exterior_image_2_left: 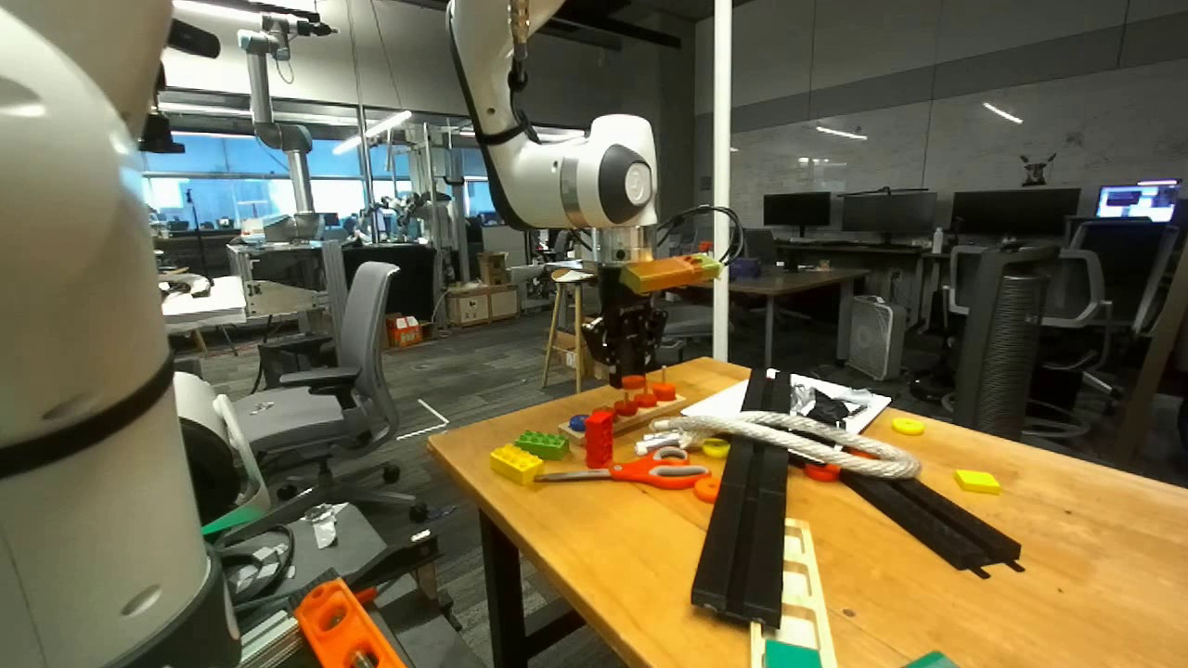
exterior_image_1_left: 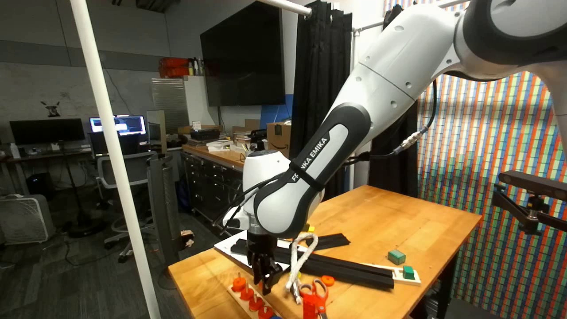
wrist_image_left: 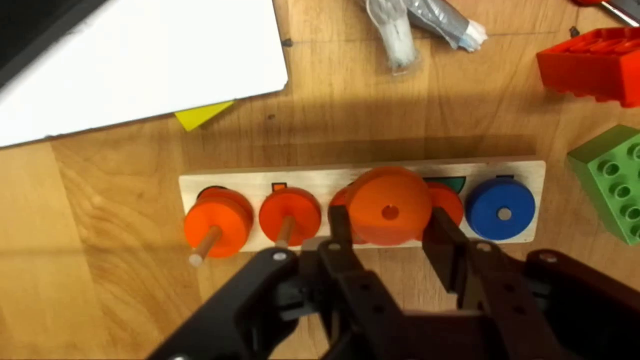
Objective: Pick up the orange token from the table and put it on the wooden holder.
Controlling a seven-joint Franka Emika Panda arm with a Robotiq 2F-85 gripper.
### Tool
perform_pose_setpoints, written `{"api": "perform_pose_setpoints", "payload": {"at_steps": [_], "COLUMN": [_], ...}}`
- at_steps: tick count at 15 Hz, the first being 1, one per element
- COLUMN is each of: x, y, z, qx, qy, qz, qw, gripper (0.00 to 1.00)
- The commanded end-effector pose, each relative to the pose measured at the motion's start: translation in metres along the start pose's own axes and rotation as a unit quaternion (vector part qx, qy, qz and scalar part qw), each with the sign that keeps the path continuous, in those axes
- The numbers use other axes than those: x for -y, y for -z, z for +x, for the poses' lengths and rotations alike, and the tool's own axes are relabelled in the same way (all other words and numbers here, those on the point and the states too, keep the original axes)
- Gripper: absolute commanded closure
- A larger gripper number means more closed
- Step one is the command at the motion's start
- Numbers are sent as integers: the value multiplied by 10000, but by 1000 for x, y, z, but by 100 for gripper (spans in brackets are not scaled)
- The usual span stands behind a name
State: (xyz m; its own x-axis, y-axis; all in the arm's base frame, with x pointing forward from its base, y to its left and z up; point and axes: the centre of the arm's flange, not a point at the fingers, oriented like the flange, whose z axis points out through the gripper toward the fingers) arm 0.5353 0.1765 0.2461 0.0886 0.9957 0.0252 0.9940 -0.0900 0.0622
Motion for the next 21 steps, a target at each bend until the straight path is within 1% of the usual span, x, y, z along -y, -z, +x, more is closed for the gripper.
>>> {"api": "perform_pose_setpoints", "payload": {"at_steps": [1,5,11,21], "x": [0,0,-2,-23], "y": [14,15,10,-4], "z": [7,13,10,12], "qx": [-170,-373,-569,-557], "qy": [-36,-117,-105,-95], "qz": [95,236,295,441], "qw": [9998,9990,9979,9974], "gripper": [76,76,76,76]}}
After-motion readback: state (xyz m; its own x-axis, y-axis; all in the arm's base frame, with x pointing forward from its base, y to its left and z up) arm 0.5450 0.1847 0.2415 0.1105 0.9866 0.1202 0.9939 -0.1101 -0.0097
